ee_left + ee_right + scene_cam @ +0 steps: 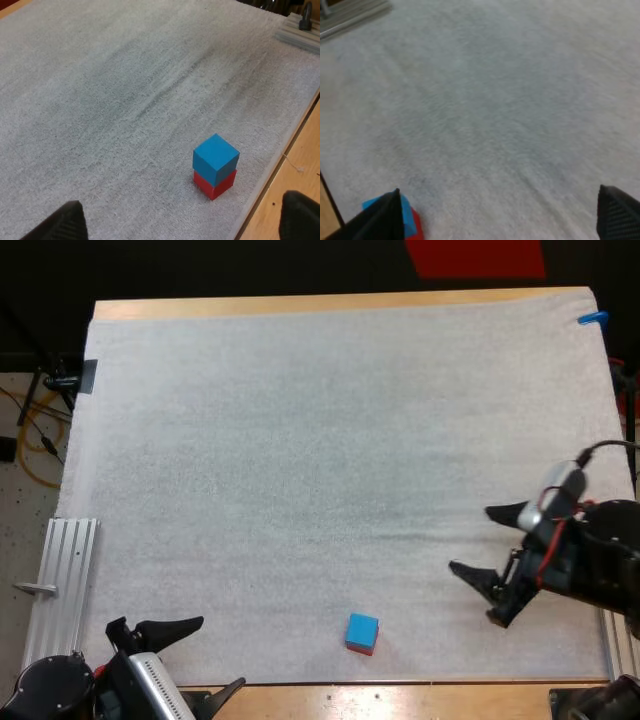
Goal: Stack red cube on blue cube
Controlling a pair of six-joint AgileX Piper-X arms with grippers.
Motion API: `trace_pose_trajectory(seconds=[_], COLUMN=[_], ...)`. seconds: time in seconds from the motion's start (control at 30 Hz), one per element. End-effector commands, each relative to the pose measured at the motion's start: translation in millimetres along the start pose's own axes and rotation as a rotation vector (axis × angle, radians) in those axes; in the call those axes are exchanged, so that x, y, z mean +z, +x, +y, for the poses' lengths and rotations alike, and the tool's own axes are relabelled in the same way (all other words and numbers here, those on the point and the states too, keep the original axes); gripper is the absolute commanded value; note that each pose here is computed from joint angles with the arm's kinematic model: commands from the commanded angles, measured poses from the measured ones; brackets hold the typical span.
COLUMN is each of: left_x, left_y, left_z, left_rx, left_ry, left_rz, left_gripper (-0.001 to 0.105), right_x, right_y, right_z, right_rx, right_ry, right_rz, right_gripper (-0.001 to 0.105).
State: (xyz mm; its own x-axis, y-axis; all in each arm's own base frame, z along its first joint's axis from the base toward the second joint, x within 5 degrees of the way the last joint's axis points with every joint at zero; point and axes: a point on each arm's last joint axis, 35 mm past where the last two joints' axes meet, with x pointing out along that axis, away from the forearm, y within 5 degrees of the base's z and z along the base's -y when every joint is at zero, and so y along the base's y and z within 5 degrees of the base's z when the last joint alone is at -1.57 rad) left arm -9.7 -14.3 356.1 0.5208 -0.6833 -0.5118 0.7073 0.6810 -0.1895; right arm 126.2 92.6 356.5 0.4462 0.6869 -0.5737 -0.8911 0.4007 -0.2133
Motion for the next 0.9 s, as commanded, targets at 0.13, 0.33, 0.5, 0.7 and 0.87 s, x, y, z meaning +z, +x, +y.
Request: trace_pose_trajectory(seconds=[0.13, 0.33, 0.5, 0.7, 0.87], left_x=[1, 1, 1, 1, 1], left_y=[-1, -1, -1, -1, -1], left_z=[0, 0, 0, 0, 0], left_rx=[0.008, 0.008, 0.008, 0.008, 0.008], left_ry=[0.005, 0.005, 0.005, -0.007, -0.007], left_rz=[0.0, 0.0, 0.0, 0.0, 0.0], left_gripper=[0.075, 0.075, 0.075, 0.075, 0.075], right_x=[16, 24, 27, 26, 29], right_y=[21, 41, 61, 91, 113], right_z=[14, 38, 58, 77, 95], right_rx=[0.062, 0.11, 0.17, 0.249, 0.284], right_ry=[-0.062, -0.156, -0.166, -0.136, -0.148], right_rz=[-0.007, 0.057, 0.116, 0.192, 0.204], right_gripper=[0.076, 0.076, 0.076, 0.076, 0.076])
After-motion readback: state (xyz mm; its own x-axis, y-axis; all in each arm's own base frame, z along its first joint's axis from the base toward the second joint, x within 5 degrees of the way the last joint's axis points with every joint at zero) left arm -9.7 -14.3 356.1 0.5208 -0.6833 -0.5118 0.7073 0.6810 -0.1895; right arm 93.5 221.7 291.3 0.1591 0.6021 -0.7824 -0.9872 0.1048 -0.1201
